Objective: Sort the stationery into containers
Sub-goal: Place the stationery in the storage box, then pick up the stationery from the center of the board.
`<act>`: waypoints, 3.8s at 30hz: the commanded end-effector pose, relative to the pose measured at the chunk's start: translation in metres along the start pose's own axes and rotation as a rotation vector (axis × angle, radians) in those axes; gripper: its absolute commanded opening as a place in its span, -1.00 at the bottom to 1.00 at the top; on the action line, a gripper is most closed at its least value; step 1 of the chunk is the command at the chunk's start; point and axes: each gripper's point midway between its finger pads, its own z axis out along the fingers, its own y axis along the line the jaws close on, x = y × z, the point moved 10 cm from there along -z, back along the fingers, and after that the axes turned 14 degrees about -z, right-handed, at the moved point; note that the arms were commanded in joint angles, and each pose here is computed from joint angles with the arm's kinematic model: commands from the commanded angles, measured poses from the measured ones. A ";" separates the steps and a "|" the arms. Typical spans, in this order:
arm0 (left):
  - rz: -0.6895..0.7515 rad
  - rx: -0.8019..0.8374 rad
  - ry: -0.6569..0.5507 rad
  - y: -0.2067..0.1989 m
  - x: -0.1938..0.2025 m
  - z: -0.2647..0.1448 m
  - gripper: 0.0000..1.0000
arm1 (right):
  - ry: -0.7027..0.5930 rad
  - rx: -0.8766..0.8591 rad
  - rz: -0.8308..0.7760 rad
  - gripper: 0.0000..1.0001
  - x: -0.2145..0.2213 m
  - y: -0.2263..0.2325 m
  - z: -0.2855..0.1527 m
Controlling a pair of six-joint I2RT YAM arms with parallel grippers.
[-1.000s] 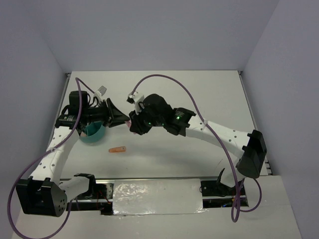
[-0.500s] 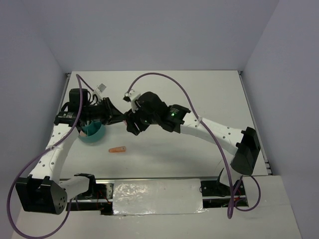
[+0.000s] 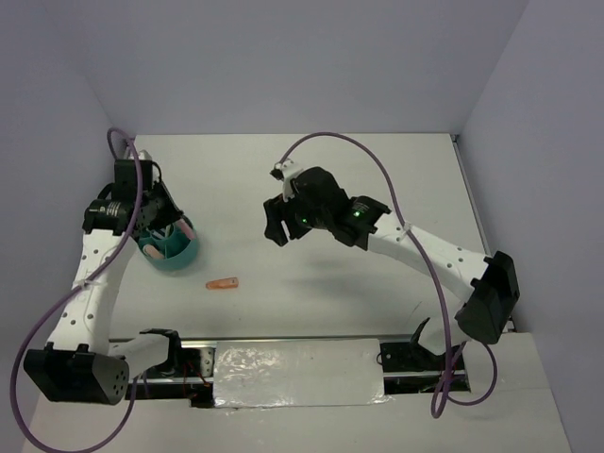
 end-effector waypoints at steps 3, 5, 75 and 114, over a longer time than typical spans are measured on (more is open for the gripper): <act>0.130 -0.195 -0.132 0.017 -0.022 0.014 -1.00 | -0.087 -0.022 -0.027 0.43 -0.003 0.004 -0.026; 0.223 -0.125 -0.121 0.013 -0.026 0.022 -1.00 | -0.090 -0.042 -0.030 0.43 0.002 0.005 -0.028; -0.195 0.101 -0.038 0.024 0.031 -0.086 0.99 | 0.400 -0.206 -0.607 0.00 0.100 0.102 0.205; -0.136 0.424 0.268 -0.003 0.049 -0.062 0.89 | -0.244 -0.167 -0.227 -0.77 -0.025 0.062 0.031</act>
